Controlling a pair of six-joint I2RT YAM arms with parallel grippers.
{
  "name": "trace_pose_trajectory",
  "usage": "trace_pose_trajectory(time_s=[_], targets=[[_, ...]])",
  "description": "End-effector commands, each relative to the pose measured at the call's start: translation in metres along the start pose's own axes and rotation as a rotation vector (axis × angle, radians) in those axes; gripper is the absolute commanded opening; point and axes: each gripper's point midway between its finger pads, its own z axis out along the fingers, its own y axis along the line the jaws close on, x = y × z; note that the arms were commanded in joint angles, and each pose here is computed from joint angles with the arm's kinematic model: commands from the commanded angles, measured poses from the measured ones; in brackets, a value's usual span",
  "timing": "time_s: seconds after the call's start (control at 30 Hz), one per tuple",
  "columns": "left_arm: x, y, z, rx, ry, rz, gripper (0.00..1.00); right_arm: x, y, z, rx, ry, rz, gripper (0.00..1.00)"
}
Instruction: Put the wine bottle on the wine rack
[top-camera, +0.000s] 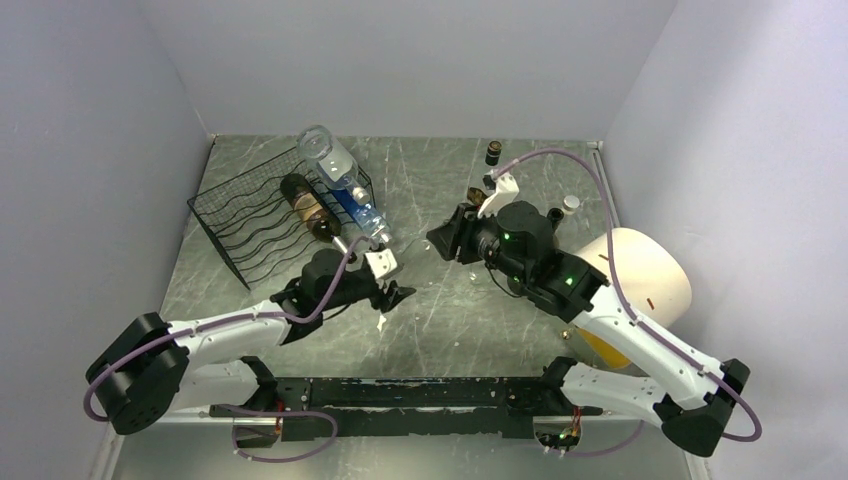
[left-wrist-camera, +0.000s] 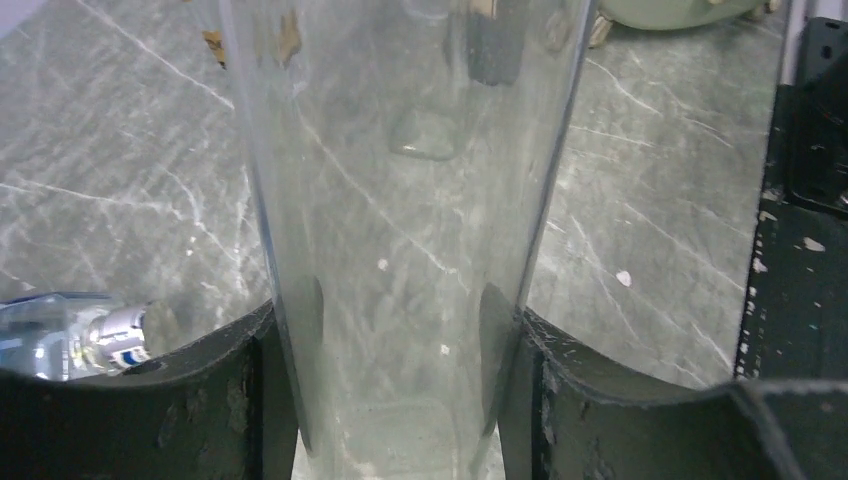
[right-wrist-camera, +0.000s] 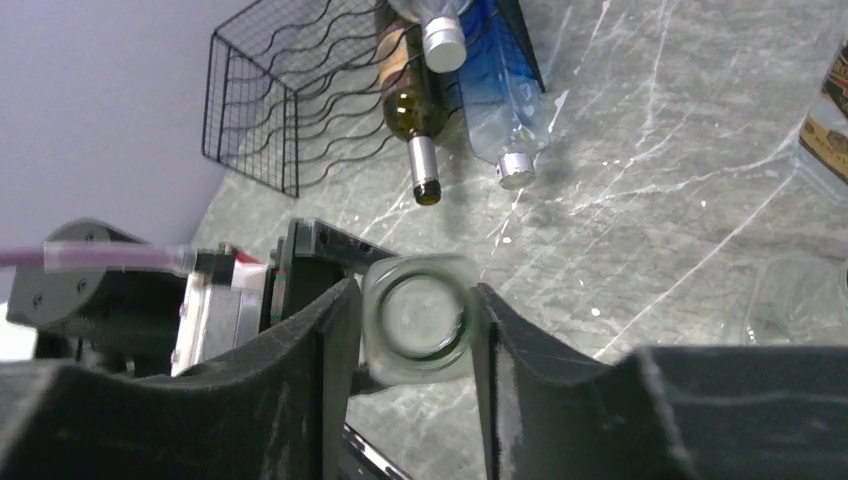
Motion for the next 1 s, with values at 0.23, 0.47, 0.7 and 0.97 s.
trace_pose_trajectory(time_s=[0.23,0.47,0.7,0.97], targets=[[-0.090,0.026,0.001,-0.075,-0.200,0.382,0.07,-0.034,0.016,-0.052,-0.070,-0.072,-0.034,0.73],[-0.119,0.020,-0.001,-0.030,-0.285,0.751,0.07,-0.057,0.016,-0.080,-0.067,-0.132,-0.077,0.73],[-0.138,0.005,0.001,0.038,-0.368,0.897,0.07,-0.057,0.022,-0.090,-0.107,-0.110,-0.143,0.76],[-0.138,0.003,0.001,0.074,-0.332,1.077,0.07,-0.007,0.017,-0.070,-0.140,0.108,-0.260,0.77]])
